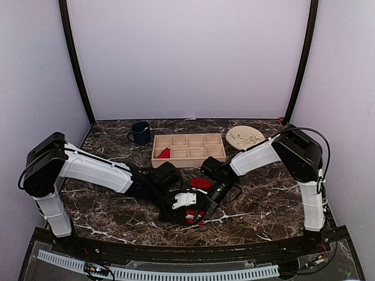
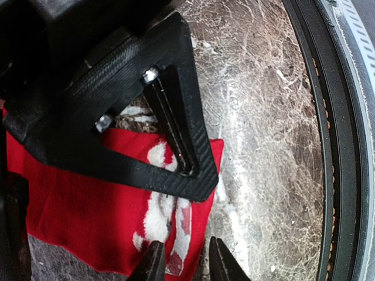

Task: Roll the socks
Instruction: Roll the sock at the center of the board.

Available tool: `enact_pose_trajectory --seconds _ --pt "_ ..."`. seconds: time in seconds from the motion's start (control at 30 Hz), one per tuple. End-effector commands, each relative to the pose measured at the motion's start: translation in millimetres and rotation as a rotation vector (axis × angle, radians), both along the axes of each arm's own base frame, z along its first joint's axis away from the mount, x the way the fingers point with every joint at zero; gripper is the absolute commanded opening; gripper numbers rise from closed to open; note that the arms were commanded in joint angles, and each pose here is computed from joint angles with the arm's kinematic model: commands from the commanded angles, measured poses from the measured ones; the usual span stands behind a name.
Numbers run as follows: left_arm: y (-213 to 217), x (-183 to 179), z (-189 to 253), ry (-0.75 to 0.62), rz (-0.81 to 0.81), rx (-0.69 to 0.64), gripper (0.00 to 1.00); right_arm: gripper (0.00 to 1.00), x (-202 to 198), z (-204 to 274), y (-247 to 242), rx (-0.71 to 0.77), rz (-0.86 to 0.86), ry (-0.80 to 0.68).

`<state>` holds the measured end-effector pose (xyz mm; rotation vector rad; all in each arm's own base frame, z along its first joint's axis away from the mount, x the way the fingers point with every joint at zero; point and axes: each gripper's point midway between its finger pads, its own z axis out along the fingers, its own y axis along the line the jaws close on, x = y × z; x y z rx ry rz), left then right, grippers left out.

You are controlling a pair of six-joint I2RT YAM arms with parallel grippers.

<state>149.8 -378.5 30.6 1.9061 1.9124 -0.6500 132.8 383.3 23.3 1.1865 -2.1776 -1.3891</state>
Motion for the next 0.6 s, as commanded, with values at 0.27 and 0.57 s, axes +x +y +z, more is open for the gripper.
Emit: enact_pose_trajectory --seconds 0.27,0.57 --pt "0.1 -5.3 -9.3 0.019 -0.031 0.034 0.10 0.00 -2.2 -7.7 -4.1 -0.033 -0.001 0.024" --pt "0.4 -6.5 -11.7 0.048 -0.038 0.071 0.00 0.01 1.4 -11.2 -8.9 -0.047 -0.027 0.022"
